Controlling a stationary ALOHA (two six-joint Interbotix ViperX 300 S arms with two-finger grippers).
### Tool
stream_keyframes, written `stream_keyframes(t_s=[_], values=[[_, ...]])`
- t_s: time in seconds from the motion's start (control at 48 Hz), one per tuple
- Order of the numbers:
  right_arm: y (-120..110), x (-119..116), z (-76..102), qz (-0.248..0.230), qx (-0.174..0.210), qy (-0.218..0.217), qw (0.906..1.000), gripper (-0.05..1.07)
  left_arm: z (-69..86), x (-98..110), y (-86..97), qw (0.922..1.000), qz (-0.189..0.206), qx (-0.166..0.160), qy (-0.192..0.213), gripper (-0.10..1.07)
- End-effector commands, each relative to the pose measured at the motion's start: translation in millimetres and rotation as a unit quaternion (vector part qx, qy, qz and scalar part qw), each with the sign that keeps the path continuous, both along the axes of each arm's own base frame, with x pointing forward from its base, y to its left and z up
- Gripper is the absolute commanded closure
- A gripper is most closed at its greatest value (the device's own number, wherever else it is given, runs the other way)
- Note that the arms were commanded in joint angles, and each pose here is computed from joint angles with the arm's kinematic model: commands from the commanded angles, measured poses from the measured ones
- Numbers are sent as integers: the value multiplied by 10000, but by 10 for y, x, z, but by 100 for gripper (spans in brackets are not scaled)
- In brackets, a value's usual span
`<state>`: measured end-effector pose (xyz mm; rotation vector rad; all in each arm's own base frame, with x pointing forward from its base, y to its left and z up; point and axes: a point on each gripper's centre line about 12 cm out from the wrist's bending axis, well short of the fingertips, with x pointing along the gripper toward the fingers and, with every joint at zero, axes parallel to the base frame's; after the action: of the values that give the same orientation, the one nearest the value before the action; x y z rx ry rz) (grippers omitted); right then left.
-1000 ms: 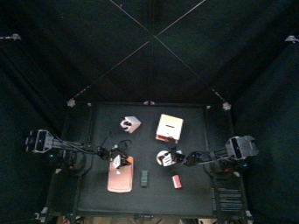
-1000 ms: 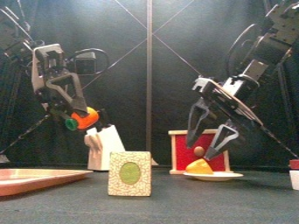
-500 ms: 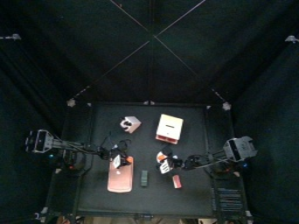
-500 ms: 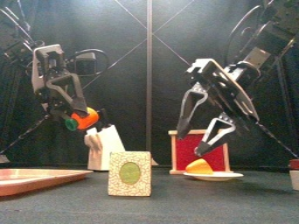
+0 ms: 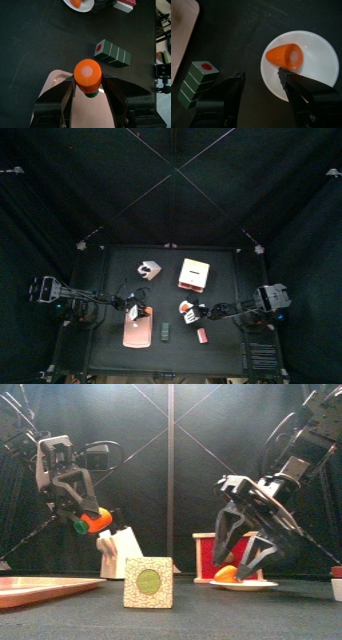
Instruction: Grab carrot bottom
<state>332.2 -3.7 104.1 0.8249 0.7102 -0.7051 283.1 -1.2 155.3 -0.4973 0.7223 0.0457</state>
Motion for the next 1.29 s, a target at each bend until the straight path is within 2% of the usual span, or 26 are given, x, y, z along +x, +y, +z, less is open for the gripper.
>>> stream_keyframes(t_s=[0.0,0.125,0.812,1.271], values=[[-83,19,147,-119,-71,-203,9997,14,38,29,15,10000,33,-7,-61,22],[-157,-3,156,-266,-162,-183,9993,14,33,25,15,10000,33,-8,-53,22],[-208,13,116,-391,-353,-74,9986,14,28,21,21,10000,46,-3,-44,22],[-219,38,-16,-581,-343,135,9976,14,29,21,23,10000,48,-8,-45,22]])
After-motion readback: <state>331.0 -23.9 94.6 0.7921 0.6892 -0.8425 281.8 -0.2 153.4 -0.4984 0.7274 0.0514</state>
